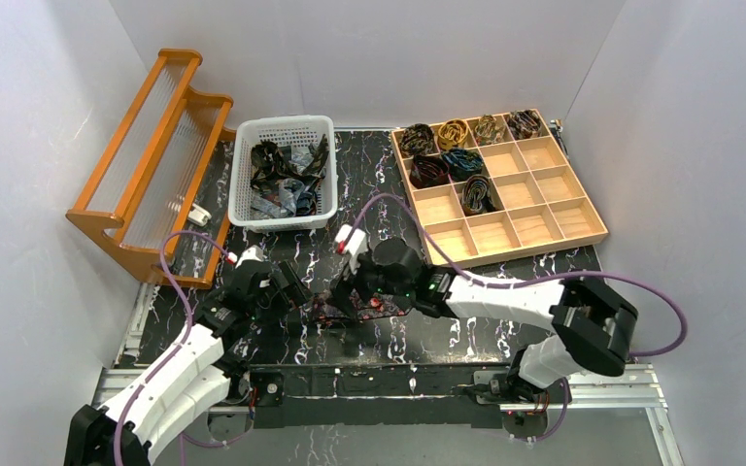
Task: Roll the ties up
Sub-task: Roll the tie at the center of the board.
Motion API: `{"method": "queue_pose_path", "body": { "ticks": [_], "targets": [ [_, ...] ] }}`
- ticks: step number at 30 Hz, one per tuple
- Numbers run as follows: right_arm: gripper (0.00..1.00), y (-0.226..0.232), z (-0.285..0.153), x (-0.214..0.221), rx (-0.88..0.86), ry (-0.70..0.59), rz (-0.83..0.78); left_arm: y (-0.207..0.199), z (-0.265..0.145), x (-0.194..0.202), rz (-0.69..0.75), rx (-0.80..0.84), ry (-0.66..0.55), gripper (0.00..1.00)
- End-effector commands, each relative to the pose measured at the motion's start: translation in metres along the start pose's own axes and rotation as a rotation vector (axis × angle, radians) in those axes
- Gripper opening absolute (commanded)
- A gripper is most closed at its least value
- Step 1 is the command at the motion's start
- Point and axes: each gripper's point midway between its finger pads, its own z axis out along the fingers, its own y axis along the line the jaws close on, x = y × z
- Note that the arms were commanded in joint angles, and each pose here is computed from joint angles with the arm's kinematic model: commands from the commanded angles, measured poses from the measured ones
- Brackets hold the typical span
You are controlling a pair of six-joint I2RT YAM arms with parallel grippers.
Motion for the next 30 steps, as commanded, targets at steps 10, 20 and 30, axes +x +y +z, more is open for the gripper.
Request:
{"method": "queue_pose_path", "body": {
  "ticks": [10,20,30],
  "targets": [
    [0.72,-0.009,-0.02,0.063,0.21,0.222,0.932,-0.018,-0.008,-0.006,-0.014,0.106,-0.036,0.98],
    [0.53,-0.02,0.001,0.076,0.156,0.298,1.003,-0.028,-0.01,0.002,0.015,0.169,0.008,0.96],
    [0.34,-0.031,-0.002,0.117,0.281,0.419,1.029,-0.026,-0.001,0.013,0.002,0.214,0.027,0.93]
  ]
}}
